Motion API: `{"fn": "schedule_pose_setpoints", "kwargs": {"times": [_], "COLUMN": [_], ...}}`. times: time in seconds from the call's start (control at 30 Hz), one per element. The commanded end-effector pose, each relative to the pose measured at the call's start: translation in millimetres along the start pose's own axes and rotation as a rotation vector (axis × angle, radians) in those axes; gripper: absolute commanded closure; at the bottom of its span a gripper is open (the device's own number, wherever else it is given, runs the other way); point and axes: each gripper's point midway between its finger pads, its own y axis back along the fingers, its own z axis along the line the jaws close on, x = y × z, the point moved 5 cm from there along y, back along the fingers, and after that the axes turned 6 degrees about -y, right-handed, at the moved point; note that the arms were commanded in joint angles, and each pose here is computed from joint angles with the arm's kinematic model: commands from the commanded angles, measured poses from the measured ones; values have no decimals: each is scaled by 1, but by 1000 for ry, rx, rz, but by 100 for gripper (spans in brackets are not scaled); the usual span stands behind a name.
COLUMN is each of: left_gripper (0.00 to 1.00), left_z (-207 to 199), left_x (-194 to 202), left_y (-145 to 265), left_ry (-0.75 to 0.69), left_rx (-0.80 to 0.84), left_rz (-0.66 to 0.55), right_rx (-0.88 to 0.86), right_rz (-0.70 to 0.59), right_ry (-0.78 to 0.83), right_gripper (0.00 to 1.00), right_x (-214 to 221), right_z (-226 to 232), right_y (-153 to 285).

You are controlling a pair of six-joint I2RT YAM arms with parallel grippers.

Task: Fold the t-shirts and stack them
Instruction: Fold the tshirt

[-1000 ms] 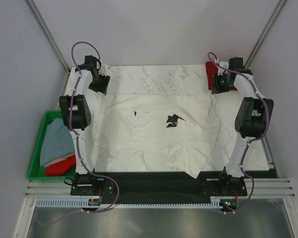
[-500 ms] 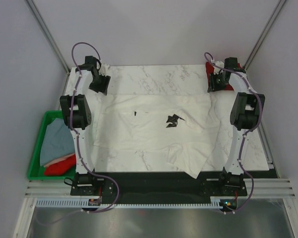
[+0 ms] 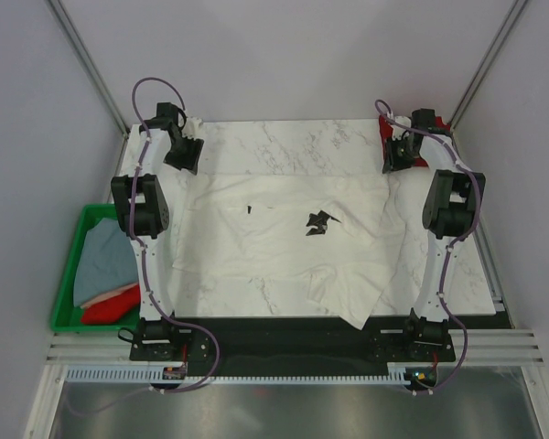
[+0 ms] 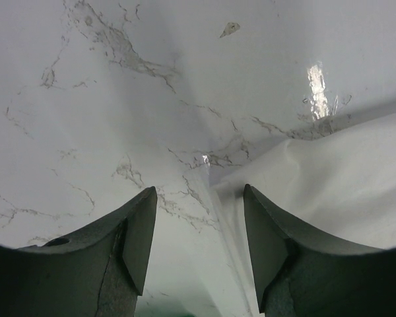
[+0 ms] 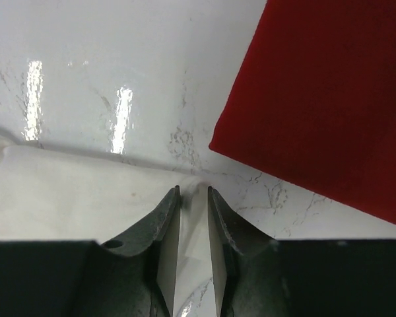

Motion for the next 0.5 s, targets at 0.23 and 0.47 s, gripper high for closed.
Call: {"fn": "schedule_pose_setpoints", "kwargs": {"times": [0.23,0.47], "left_gripper": [36,37], "left_z": [-11,-10], "left_x": [-13,-13], "left_y": [8,12], "left_ry": [23,10], "left_rx": [96,88], "left_rz": [-64,-62], "right_rx": [2,-13], "right_rz": [-20,-64], "right_ry": [7,30], "right_gripper": [60,62], "right_x": [-6,-20], "right_z": [-6,-2], "right_y": [-12,-1]}}
